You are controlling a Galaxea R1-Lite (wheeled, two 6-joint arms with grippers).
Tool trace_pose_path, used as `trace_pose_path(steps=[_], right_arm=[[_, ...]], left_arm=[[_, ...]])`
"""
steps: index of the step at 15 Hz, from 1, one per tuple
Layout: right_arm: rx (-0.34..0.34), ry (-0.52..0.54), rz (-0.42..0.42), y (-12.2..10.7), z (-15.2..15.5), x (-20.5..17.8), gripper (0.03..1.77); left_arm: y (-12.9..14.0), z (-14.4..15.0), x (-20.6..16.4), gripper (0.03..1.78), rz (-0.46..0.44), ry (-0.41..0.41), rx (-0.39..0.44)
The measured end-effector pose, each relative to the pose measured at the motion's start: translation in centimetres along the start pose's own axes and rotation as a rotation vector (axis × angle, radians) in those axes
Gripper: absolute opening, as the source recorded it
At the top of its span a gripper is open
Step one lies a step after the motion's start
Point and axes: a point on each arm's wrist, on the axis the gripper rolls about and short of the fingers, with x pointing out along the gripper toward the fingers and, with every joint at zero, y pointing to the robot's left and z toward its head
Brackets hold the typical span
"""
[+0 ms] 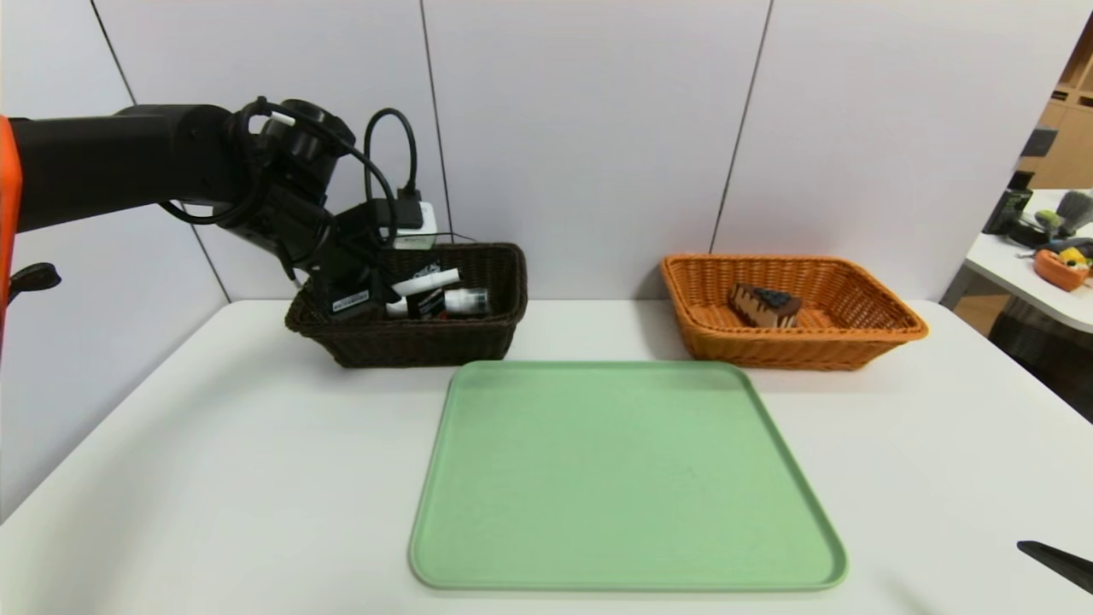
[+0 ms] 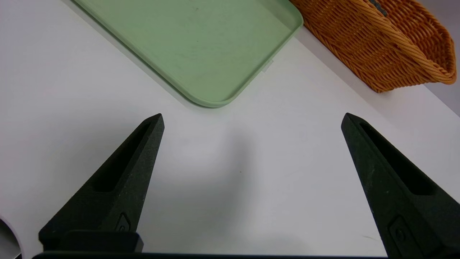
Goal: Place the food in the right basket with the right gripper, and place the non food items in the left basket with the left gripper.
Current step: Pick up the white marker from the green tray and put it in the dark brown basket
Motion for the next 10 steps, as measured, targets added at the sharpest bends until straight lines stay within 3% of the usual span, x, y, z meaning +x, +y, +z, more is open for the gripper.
trace_pose_path(steps=[9, 10], right_arm=[[-0.010, 0.009, 0.001, 0.00, 0.00, 0.10, 1.70], [-0.010, 0.008, 0.001, 0.00, 0.01, 0.10, 1.70]], left_arm=[[0.00, -0.27, -0.12, 0.16, -0.005, 0.006, -0.006], [-0.03, -0.28, -0.15, 0.38, -0.006, 0.006, -0.008]])
